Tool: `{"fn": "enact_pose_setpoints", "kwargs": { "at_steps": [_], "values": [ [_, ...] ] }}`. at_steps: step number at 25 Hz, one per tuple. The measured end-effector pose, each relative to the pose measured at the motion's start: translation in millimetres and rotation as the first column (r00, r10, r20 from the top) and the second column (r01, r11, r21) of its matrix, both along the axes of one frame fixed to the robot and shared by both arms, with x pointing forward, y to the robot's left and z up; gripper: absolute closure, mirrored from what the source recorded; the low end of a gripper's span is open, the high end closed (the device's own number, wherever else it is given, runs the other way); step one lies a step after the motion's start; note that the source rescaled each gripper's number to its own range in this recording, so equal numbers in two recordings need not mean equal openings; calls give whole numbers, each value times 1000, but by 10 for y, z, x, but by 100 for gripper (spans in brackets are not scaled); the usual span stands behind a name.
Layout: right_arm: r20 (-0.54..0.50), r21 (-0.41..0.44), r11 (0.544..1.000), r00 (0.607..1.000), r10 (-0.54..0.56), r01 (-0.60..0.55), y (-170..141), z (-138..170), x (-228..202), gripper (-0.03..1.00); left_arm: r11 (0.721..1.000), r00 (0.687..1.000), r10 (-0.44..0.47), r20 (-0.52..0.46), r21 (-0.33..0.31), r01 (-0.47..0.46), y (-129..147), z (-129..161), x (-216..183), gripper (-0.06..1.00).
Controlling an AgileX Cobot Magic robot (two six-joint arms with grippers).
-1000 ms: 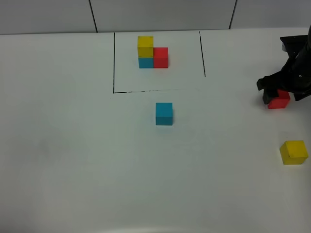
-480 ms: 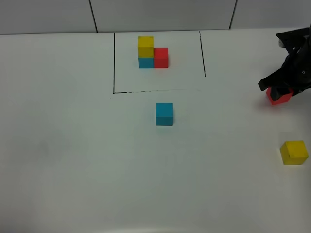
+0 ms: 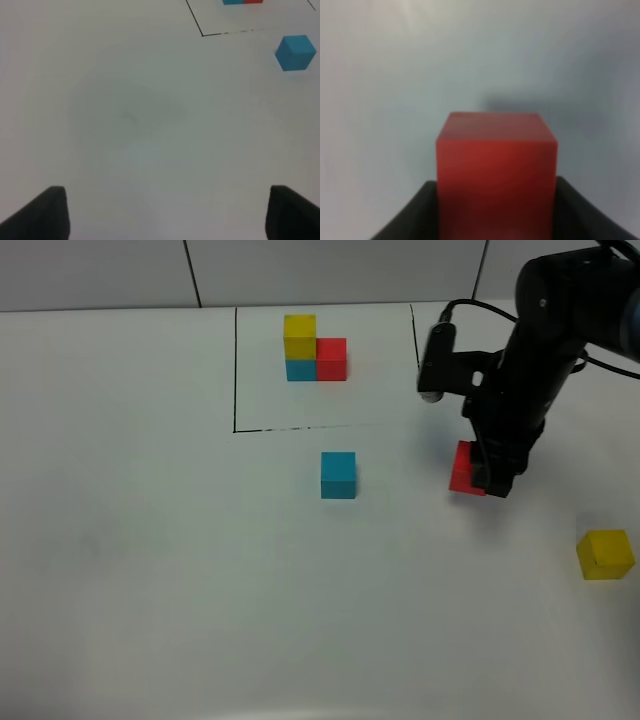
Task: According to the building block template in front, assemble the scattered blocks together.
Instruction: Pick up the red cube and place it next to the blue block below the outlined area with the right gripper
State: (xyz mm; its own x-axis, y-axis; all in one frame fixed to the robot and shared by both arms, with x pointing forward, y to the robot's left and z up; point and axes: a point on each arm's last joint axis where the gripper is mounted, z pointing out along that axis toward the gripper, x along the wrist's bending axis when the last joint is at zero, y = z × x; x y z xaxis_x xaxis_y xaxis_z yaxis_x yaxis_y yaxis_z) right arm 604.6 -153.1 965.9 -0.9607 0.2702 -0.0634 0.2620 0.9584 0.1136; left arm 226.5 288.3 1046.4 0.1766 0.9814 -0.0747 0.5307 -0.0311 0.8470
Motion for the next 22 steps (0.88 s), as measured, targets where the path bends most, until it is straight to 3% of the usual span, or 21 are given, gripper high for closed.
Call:
{"fn": "enact_pose_setpoints", "kwargs": {
  "at_steps": [4, 9, 22],
  "values": [
    [58, -26, 995, 994, 98, -97, 261, 43, 45, 96, 1000, 1000, 0, 0, 0, 0, 0, 0, 0, 19],
    [38, -36, 979, 979, 201, -200, 489, -38, 141, 96, 1000, 1000, 0, 0, 0, 0, 0, 0, 0, 19],
    [7, 8, 982, 982, 188, -188, 694, -273, 210, 96, 1000, 1000, 0, 0, 0, 0, 0, 0, 0, 19]
  ]
}}
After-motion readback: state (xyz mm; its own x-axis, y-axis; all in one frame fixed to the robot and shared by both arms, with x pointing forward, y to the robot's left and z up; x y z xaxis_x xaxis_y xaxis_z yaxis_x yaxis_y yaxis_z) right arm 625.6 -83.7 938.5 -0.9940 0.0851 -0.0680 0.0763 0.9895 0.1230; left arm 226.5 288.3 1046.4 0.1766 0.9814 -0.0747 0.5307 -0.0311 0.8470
